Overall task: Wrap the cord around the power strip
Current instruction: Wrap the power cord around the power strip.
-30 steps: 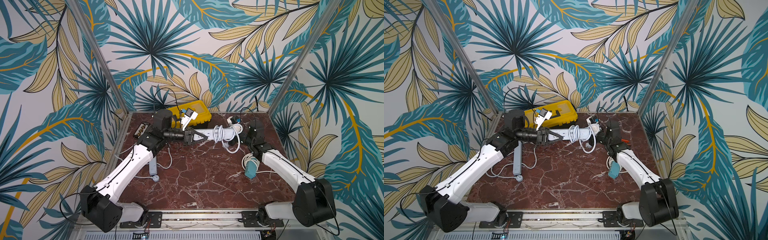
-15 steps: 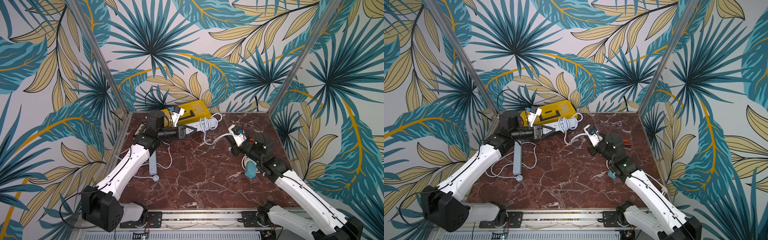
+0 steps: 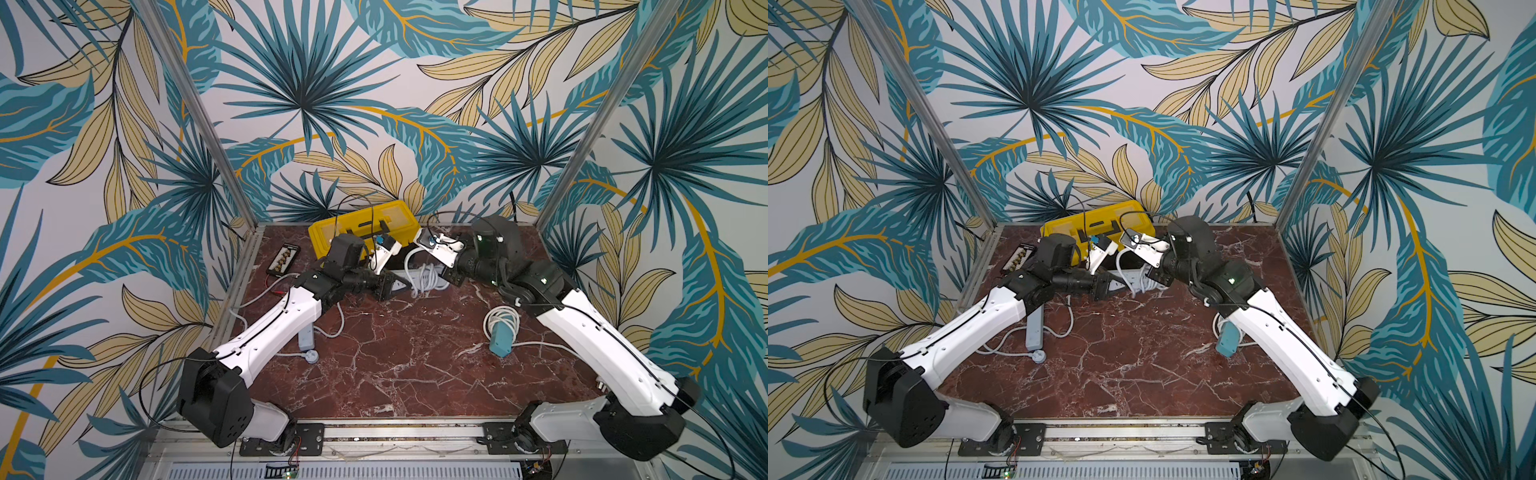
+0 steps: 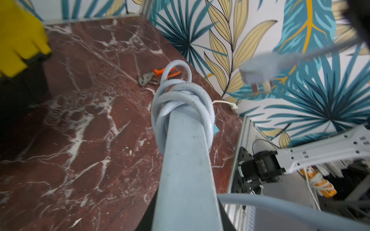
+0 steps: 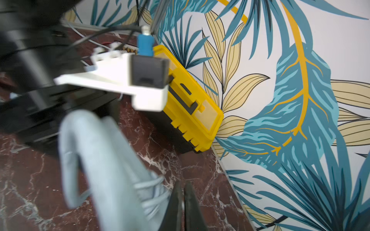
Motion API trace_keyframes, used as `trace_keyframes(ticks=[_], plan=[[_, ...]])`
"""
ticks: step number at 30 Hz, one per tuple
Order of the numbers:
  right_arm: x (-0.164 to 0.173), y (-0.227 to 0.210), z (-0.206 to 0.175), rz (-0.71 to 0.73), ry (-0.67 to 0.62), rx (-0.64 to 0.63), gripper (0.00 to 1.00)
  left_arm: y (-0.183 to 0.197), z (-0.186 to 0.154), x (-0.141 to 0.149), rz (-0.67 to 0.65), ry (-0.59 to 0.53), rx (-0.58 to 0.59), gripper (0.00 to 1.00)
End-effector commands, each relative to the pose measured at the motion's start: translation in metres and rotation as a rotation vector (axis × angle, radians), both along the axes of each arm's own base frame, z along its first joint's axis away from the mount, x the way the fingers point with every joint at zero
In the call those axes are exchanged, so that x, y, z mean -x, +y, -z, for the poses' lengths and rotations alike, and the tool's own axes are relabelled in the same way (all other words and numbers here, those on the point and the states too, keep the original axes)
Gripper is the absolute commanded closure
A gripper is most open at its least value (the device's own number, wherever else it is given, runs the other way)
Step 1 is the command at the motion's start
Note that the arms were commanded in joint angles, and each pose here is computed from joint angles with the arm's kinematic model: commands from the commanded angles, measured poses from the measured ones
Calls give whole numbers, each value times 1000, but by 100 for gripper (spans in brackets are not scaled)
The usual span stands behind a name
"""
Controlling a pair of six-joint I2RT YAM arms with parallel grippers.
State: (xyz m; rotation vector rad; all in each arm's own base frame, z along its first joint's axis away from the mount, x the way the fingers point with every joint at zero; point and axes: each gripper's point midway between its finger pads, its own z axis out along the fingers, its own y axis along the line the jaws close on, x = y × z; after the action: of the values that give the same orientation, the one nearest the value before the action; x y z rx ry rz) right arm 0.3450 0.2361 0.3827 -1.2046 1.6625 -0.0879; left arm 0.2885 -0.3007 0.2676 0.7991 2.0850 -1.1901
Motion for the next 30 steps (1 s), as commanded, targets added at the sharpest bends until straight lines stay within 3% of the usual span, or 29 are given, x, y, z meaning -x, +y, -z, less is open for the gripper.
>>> trace_keyframes(ticks=[1,5,8,11,14,18,20,21,24,27,30], plan=[[-38,-22,-3,45,28,14,100,4,-7,32,128,-30,32,100],[-81,-21,21,-5,172,-39,100,-11,-37,81,336,26,160,100],[-102,-20,49,-55,314,-147,100,-14,-68,102,437,1,251,100],[-114,-24,73,-65,411,-289,92,-6,-97,94,414,-52,323,100],[-113,-24,96,-72,419,-387,83,5,-123,72,330,-74,373,100],[-105,-26,119,-48,414,-509,67,7,-148,62,281,-114,401,100],[-105,-26,130,-31,402,-565,64,6,-156,57,260,-121,418,100],[-103,-26,134,-26,405,-583,64,7,-158,54,247,-125,421,100],[-96,-24,145,-17,442,-668,80,8,-163,41,184,-140,431,100],[-88,-23,146,14,466,-770,93,16,-158,11,38,-142,426,100],[-70,-20,152,56,506,-841,97,33,-150,-25,-164,-162,419,100]])
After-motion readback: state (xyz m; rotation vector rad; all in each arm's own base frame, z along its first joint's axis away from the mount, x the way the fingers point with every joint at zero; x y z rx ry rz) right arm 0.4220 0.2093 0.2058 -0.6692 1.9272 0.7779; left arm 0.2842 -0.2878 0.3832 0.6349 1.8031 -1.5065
